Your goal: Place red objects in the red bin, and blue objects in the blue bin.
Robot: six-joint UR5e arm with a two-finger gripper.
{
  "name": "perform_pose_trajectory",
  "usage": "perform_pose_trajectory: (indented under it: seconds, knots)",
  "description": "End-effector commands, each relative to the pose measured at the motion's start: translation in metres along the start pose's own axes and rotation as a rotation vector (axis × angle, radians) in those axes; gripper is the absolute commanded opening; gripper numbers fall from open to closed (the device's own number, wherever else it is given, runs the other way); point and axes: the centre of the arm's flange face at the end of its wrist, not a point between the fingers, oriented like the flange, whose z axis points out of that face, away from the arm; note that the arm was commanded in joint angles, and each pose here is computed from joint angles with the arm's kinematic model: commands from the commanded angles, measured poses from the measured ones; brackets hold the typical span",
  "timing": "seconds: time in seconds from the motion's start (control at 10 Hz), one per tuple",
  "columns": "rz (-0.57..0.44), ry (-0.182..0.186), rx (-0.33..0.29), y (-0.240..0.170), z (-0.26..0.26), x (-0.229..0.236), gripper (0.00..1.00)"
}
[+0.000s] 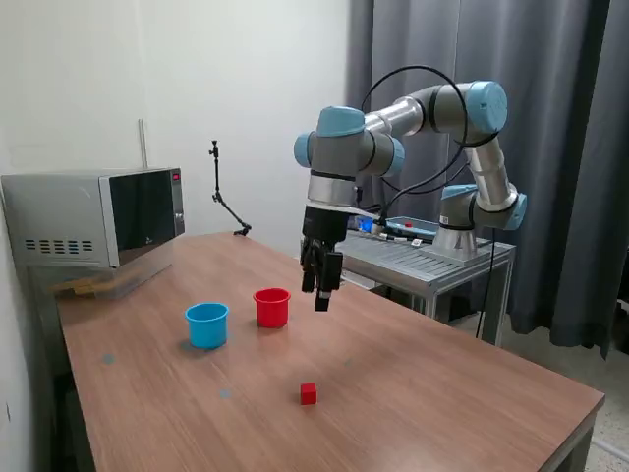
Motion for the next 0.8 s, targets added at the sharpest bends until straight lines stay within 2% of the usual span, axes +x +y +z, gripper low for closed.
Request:
perform_pose_trajectory:
  seconds: [0.0, 0.2, 0.5, 0.7]
  knots:
    - [0.042, -0.014, 0.023, -0.007, 0.020, 0.005, 1.00]
    - [0.063, -0.030, 0.038, -0.006, 0.044, 0.006, 1.00]
    - [0.068, -0.019, 0.022, -0.001, 0.067, 0.009, 1.00]
    - [0.058, -0.028, 0.030, -0.001, 0.090, 0.010, 1.00]
